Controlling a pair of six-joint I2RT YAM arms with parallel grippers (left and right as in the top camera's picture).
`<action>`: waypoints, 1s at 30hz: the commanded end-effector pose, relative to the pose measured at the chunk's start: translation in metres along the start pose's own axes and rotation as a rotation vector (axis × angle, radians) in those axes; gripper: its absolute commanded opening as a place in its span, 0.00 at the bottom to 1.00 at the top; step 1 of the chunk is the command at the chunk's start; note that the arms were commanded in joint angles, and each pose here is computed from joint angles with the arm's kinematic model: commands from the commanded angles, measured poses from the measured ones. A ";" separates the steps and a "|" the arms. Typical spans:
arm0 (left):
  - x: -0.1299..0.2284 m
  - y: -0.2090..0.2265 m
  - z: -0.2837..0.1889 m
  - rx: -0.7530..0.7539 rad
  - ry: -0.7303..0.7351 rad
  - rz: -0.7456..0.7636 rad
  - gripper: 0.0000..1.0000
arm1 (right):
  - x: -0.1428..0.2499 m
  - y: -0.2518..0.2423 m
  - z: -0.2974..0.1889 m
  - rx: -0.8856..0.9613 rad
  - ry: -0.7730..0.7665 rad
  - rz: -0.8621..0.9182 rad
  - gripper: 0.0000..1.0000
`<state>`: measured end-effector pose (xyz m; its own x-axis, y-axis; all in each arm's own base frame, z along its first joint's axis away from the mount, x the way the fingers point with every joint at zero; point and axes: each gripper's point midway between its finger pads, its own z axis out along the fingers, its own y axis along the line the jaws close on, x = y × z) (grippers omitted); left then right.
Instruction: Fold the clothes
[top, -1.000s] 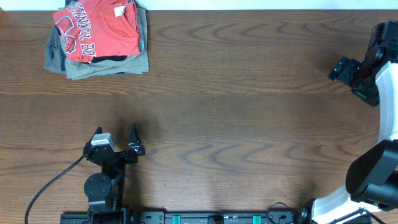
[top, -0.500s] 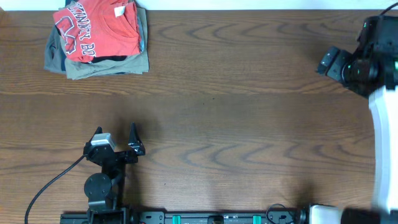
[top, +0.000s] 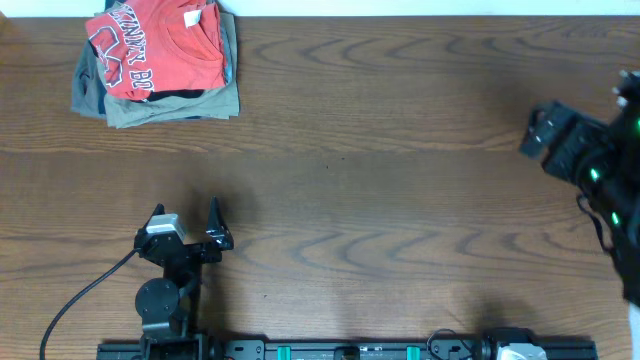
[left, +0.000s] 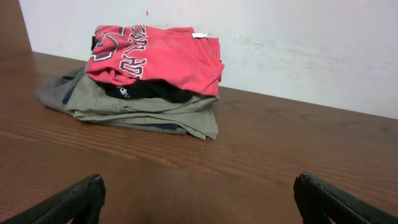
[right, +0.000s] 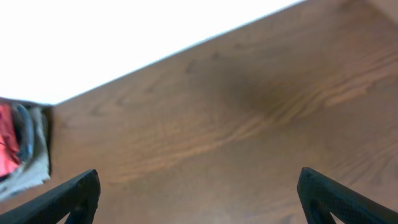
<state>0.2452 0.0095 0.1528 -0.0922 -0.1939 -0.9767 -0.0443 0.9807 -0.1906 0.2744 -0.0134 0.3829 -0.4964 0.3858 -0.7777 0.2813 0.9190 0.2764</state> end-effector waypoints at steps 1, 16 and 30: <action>0.015 0.001 0.000 0.002 0.052 0.018 0.98 | -0.008 -0.005 -0.028 0.005 -0.085 -0.013 0.99; 0.015 0.001 0.000 0.002 0.052 0.018 0.98 | 0.044 0.010 -0.057 -0.324 -0.379 -0.108 0.99; 0.015 0.001 0.000 0.002 0.052 0.018 0.98 | 0.122 -0.007 0.019 -0.469 -0.631 -0.095 0.99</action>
<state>0.2450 0.0095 0.1533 -0.0944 -0.1798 -0.9792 -0.0432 0.9834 -0.1764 0.2280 0.0221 0.2873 0.0863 0.3036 -0.9489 -0.1588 0.9444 0.2877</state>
